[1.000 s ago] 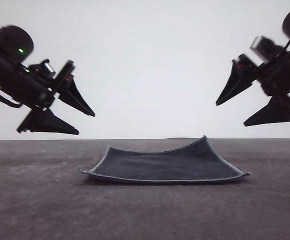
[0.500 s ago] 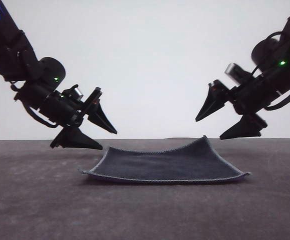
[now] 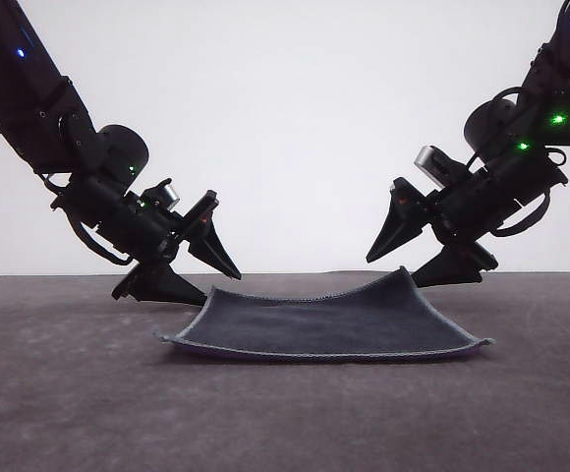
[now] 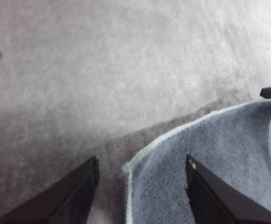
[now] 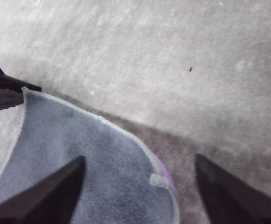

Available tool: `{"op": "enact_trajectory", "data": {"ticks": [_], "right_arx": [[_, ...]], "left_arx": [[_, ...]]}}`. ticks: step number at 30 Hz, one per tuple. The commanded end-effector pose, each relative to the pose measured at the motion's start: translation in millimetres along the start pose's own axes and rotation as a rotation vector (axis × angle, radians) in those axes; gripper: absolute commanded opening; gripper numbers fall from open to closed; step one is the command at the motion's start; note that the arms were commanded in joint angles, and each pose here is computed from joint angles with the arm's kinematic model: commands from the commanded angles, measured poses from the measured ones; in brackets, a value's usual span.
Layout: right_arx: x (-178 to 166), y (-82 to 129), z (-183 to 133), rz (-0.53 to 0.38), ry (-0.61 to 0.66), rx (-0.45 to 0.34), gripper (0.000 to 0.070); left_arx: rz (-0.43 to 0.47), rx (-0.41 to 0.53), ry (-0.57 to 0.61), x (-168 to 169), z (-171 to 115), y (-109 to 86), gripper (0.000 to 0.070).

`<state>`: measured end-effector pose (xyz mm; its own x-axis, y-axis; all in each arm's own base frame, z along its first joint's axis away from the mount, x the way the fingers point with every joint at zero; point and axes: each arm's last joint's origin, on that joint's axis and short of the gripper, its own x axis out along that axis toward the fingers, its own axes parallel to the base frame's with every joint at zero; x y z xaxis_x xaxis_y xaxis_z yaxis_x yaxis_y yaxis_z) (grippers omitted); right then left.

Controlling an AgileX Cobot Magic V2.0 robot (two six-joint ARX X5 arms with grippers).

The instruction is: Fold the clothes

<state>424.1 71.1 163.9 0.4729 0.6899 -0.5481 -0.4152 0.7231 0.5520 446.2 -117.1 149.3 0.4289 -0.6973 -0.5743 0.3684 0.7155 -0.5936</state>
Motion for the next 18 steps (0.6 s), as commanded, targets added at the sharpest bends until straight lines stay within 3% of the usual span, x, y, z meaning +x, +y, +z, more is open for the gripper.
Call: {"op": "enact_trajectory", "data": {"ticks": [1,11,13,14,17,18], "right_arx": [[7.5,-3.7,0.5,-0.002,0.004,-0.015,0.0389],[7.5,-4.9,-3.2,-0.028,0.035,-0.014,0.0364],[7.4,-5.0,-3.6,-0.032,0.037,-0.015,0.0321],[7.4,-5.0,-3.7,-0.032,0.038,-0.014,0.0265],[7.4,-5.2,-4.1,-0.032,0.042,-0.013,0.0071],[7.3,-5.2,-4.1,-0.032,0.042,-0.015,0.0029]], "left_arx": [[-0.003,0.019,0.0,5.8,1.5,1.4,0.035],[-0.005,0.023,0.007,8.2,0.2,-1.9,0.0349],[-0.007,0.025,0.009,9.1,-0.3,-3.2,0.0342],[-0.007,0.027,0.012,9.6,-0.7,-3.8,0.0291],[-0.009,0.042,0.021,11.0,-2.1,-5.6,0.0038],[-0.009,0.043,0.023,11.3,-2.3,-6.0,0.0]]}}
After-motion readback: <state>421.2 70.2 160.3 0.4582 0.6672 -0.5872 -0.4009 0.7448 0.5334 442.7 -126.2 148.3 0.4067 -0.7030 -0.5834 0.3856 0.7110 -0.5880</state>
